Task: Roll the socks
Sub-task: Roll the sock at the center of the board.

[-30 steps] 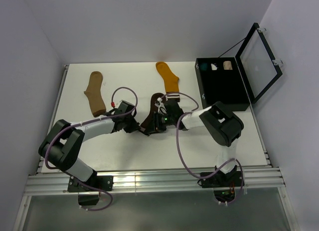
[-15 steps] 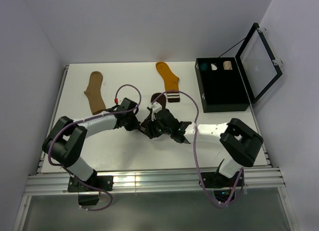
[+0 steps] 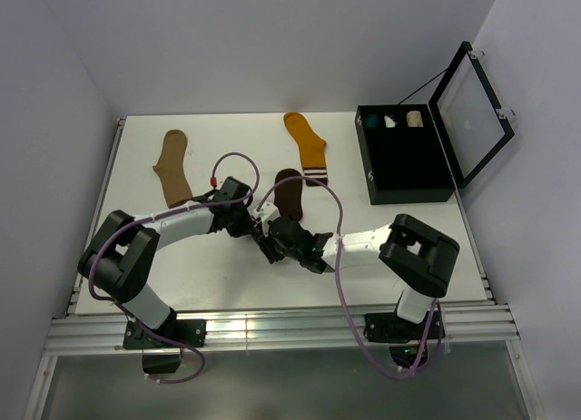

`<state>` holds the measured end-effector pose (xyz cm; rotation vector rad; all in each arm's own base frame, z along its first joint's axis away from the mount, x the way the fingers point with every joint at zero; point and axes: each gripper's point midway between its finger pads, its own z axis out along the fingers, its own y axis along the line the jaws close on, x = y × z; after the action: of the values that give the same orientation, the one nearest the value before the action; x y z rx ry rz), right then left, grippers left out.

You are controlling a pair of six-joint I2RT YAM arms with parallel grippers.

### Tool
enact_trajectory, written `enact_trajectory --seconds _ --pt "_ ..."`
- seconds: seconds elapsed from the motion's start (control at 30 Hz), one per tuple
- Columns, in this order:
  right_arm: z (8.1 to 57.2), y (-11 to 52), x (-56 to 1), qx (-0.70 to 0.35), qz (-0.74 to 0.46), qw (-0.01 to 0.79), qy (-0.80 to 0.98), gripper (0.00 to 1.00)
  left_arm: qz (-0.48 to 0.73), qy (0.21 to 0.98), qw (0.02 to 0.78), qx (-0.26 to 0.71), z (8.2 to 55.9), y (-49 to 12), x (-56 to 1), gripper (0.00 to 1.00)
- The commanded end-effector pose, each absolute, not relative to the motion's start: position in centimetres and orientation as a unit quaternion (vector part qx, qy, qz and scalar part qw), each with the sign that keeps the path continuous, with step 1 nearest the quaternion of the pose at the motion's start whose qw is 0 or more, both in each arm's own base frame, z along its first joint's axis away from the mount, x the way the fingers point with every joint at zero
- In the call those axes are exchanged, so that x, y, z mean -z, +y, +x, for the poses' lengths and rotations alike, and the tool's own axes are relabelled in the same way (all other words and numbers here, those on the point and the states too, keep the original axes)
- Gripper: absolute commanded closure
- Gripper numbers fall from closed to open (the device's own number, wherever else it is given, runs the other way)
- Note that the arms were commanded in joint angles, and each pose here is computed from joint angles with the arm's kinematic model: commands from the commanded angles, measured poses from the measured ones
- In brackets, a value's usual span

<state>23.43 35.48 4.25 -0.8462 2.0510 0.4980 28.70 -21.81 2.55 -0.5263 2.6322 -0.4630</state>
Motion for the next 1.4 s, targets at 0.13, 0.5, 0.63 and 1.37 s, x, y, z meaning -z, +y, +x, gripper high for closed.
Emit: enact_trajectory --seconds 0.13,0.5,0.63,1.37 --pt "24.9 36.9 -4.8 -0.19 -0.341 0.449 0.804 0.48 -0.174 0.951 0.202 0.154 28.5 -21.6 -2.2 0.86" --pt "24.9 36.6 -6.9 -0.197 -0.331 0.465 0.797 0.48 -0.172 0.952 0.2 0.153 28.4 -21.6 -2.2 0.86" --pt "25.0 37.1 -9.1 -0.214 -0.325 0.481 0.785 0.47 -0.171 0.953 0.197 0.153 28.3 -21.7 -2.0 0.86" --pt "24.6 37.5 -3.9 -0.195 -0.356 0.434 0.805 0.51 -0.172 0.954 0.194 0.154 28.4 -21.8 -2.0 0.86"
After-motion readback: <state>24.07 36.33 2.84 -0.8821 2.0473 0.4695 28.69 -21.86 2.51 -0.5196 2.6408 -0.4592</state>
